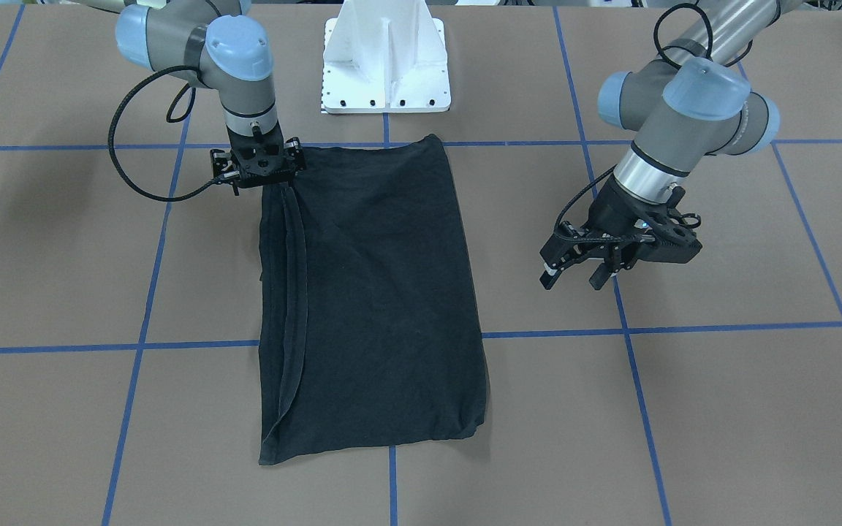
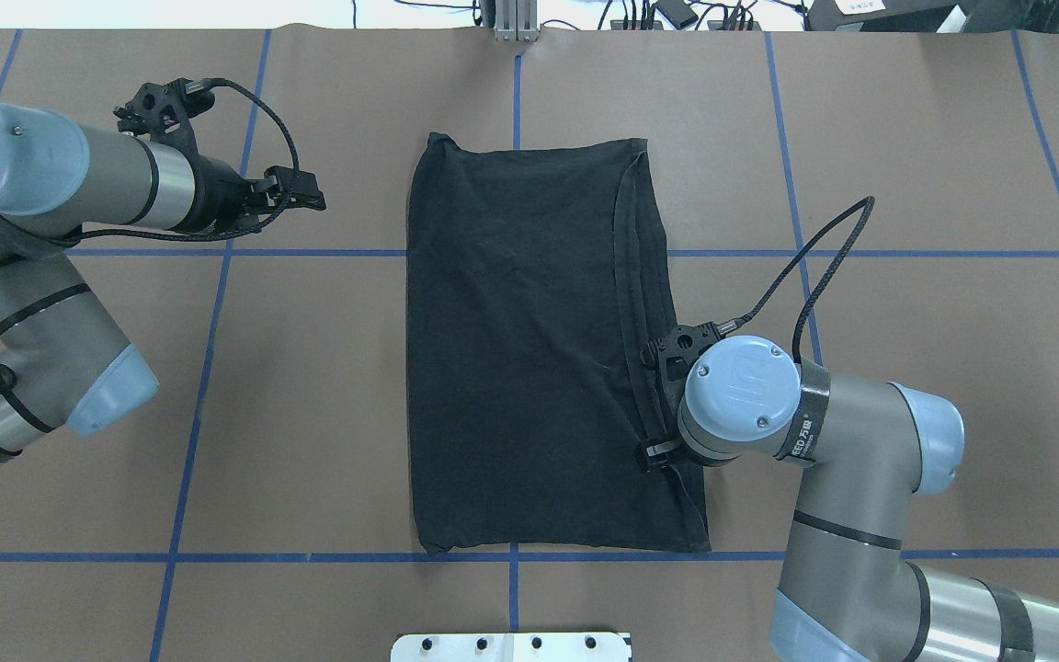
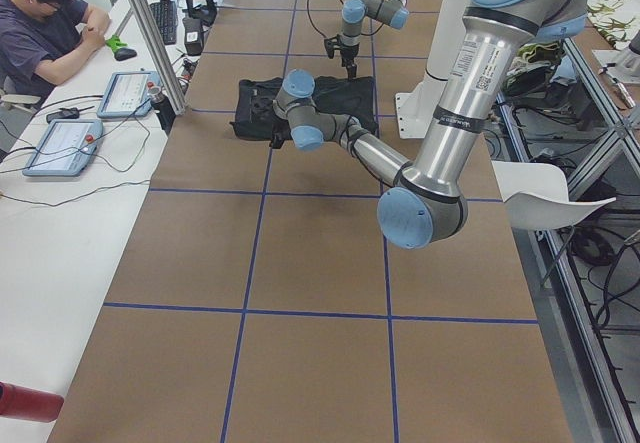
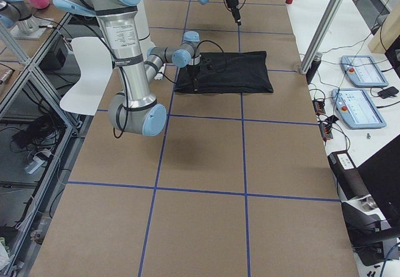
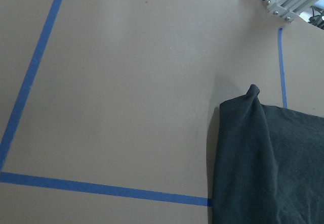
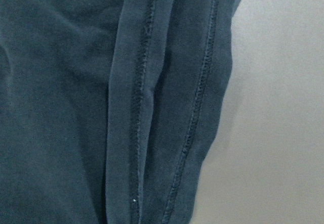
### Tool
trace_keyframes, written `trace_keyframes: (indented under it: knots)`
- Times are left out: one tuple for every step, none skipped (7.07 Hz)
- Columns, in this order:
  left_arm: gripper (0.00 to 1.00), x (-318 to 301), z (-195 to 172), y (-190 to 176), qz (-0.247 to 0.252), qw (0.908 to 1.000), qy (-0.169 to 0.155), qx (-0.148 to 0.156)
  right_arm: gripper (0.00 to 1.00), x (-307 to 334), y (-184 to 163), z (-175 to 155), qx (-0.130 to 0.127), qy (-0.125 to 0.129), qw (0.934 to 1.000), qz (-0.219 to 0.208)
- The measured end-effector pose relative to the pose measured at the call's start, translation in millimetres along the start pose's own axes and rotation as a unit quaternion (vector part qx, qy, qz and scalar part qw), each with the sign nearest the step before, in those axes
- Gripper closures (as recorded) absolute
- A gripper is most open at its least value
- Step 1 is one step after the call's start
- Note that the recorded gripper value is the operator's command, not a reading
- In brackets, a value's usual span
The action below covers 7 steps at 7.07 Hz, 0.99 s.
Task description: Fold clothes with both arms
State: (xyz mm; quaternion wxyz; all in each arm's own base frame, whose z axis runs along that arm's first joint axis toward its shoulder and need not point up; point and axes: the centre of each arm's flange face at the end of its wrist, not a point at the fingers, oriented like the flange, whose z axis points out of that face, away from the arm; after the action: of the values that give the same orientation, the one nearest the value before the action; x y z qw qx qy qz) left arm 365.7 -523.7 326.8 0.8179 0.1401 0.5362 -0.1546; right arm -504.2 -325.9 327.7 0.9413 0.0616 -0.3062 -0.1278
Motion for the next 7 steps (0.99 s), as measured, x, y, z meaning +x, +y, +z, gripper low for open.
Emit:
trace_keyframes:
  knots:
    - [0.00, 0.1, 0.1, 0.1, 0.000, 1.0000, 0.000, 0.000, 0.00, -1.5, -0.8, 0.6, 0.000, 0.000, 1.0000, 0.000]
    - [0.00, 0.5, 0.0, 0.1, 0.000, 1.0000, 0.000, 0.000, 0.00, -1.6, -1.4, 2.5, -0.002, 0.002, 1.0000, 0.000]
    - [0.00, 0.9, 0.2, 0.3, 0.000, 1.0000, 0.001, 0.000, 0.00, 0.1, -3.0, 4.7, -0.002, 0.004, 1.0000, 0.002]
    - [0.00, 1.3, 0.6, 1.2, 0.000, 1.0000, 0.001, -0.001, 0.00, 2.2, -5.1, 5.8, -0.002, 0.006, 1.0000, 0.004]
    - [0.00, 2.1, 1.1, 2.1, 0.000, 1.0000, 0.001, -0.002, 0.00, 4.4, -7.3, 5.9, -0.002, 0.008, 1.0000, 0.006]
    - [0.00, 3.0, 1.3, 2.7, 0.000, 1.0000, 0.002, -0.002, 0.00, 7.4, -10.1, 4.7, -0.002, 0.008, 0.9999, 0.007]
    - [0.00, 3.8, 1.3, 2.8, 0.000, 1.0000, 0.002, -0.002, 0.00, 11.7, -12.9, 3.9, -0.001, 0.008, 0.9999, 0.008]
